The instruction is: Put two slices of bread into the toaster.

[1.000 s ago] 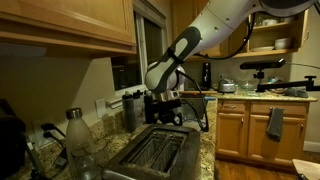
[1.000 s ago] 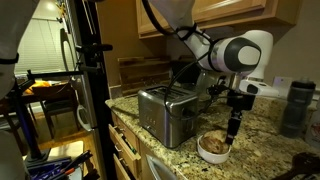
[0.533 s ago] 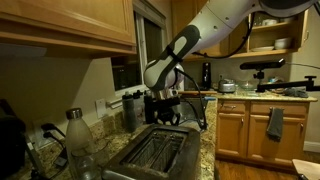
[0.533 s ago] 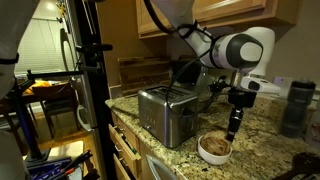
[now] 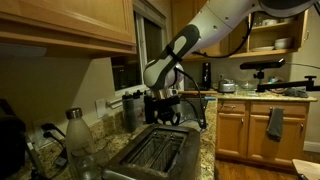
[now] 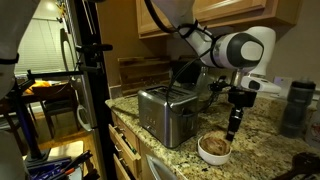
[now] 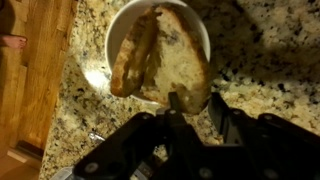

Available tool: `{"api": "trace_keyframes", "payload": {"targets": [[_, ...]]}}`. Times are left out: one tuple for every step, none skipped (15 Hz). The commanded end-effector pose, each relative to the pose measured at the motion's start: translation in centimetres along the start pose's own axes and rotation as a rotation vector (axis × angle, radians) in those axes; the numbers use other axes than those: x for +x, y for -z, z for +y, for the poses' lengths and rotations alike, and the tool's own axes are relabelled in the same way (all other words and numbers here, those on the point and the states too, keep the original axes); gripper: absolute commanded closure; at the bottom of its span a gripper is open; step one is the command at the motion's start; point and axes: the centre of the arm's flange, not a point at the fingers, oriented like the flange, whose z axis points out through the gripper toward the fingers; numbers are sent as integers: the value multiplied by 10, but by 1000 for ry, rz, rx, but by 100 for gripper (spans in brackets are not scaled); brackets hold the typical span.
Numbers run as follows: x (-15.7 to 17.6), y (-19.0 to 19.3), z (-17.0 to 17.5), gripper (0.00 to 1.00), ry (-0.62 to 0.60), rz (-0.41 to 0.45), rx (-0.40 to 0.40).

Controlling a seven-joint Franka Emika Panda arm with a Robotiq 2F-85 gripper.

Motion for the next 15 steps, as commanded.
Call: {"api": "trace_keyframes", "payload": {"targets": [[2,4,-3,89,-19,-7,-14],[2,4,-4,91,-18,-6,-13],[2,5,-5,92,-19,-4,-11],[2,6,-6,89,-19,-4,-10],[2,6,-6,91,-16,-5,-14],[2,6,-7,89,-15,-4,-15],[1,6,-7,90,-14,-3,-15],[1,6,-7,91,-16,-3,-13],[1,6,-7,90,-16,-3,-12],[0,7,-7,90,-16,-2,-11],[-1,8,-7,90,-11,0,-12],[-3,11,-6,90,-11,6,-10],[-4,12,-6,90,-15,10,-2],[-6,16,-6,90,-18,12,5],[-8,19,-6,90,-17,14,7]]}}
